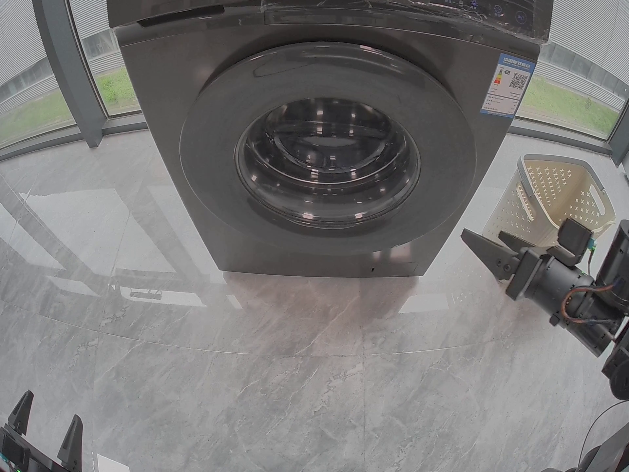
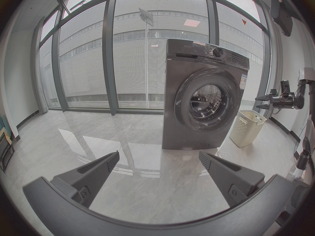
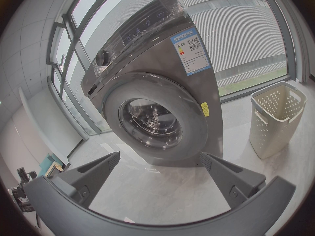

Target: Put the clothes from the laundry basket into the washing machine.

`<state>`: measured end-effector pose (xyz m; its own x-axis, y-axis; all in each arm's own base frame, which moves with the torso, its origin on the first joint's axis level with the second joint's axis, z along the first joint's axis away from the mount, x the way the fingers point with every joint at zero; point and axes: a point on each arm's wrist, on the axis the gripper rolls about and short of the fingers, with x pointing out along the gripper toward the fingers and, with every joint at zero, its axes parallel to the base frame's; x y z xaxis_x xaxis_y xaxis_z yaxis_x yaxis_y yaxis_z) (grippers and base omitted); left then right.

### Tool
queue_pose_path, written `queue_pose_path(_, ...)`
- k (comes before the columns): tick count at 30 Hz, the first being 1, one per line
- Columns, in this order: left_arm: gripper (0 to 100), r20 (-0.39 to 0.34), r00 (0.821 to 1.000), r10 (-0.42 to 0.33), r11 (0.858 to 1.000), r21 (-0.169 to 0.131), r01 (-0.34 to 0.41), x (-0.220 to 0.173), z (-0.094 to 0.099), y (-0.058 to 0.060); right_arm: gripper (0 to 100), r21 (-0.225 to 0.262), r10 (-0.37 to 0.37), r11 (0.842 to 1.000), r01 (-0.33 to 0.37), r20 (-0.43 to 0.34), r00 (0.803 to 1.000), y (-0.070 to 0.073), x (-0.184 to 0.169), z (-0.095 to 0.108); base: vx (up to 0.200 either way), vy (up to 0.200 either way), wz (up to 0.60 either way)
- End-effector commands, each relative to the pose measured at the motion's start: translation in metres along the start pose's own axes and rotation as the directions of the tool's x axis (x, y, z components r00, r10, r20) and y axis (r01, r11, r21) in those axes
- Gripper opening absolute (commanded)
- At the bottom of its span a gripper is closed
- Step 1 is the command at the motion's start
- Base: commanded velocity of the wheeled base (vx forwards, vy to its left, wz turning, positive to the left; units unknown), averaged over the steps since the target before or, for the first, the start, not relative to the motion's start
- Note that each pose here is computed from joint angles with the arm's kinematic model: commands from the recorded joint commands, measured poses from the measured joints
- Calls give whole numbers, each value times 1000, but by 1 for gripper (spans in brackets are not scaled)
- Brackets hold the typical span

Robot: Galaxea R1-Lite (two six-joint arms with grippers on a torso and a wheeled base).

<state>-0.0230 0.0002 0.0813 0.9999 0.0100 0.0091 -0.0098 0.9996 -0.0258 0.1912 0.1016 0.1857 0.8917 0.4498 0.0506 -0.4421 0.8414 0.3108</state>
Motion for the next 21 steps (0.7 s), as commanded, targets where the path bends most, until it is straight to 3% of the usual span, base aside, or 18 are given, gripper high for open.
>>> queue_pose_path(1,100,-9,1000,-7,1000,0,7,1,-5,0,100,11,25,1000,-25,-49,999,9,35,-18,0,0,0)
queue_pose_path(7,100,-9,1000,-7,1000,-2,7,1,-5,0,100,18,96,995,-96,-13,995,28,44,-11,200,0,0)
queue_pose_path(21,100,-11,1000,-8,1000,-2,8,1,-5,0,100,18,85,996,-86,72,994,27,58,9,200,0,0)
